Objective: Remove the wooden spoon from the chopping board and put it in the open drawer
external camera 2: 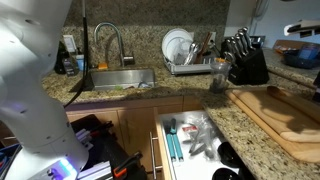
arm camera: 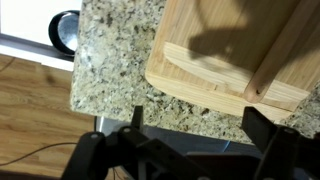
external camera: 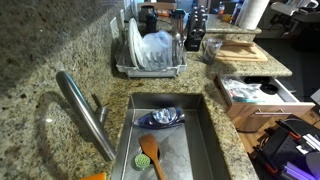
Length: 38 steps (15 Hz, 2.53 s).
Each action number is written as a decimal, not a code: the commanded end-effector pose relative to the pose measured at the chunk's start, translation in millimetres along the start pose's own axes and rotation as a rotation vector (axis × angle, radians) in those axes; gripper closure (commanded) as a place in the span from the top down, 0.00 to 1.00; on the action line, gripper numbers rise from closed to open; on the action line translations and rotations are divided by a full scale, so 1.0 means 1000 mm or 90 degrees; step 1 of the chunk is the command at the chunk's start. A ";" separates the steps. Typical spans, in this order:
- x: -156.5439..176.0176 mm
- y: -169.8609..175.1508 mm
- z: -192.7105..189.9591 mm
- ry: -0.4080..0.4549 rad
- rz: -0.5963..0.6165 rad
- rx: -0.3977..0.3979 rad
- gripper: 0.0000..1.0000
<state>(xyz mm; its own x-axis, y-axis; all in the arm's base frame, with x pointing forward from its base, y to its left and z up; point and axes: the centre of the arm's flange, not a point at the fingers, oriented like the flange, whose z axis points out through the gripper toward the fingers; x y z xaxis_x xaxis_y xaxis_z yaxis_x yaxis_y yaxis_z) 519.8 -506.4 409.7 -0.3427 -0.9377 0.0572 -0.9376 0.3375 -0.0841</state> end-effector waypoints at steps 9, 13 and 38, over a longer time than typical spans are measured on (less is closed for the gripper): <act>0.002 -0.030 0.040 0.020 0.138 0.014 1.00; 0.035 -0.101 0.098 0.064 0.248 0.152 1.00; 0.009 -0.083 0.160 -0.046 0.391 0.062 1.00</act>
<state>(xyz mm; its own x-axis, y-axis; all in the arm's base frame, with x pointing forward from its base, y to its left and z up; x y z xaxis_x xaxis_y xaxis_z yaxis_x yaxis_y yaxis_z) 606.7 -559.4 261.1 -0.8602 -0.5051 -0.0705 -0.4772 0.8459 -0.2380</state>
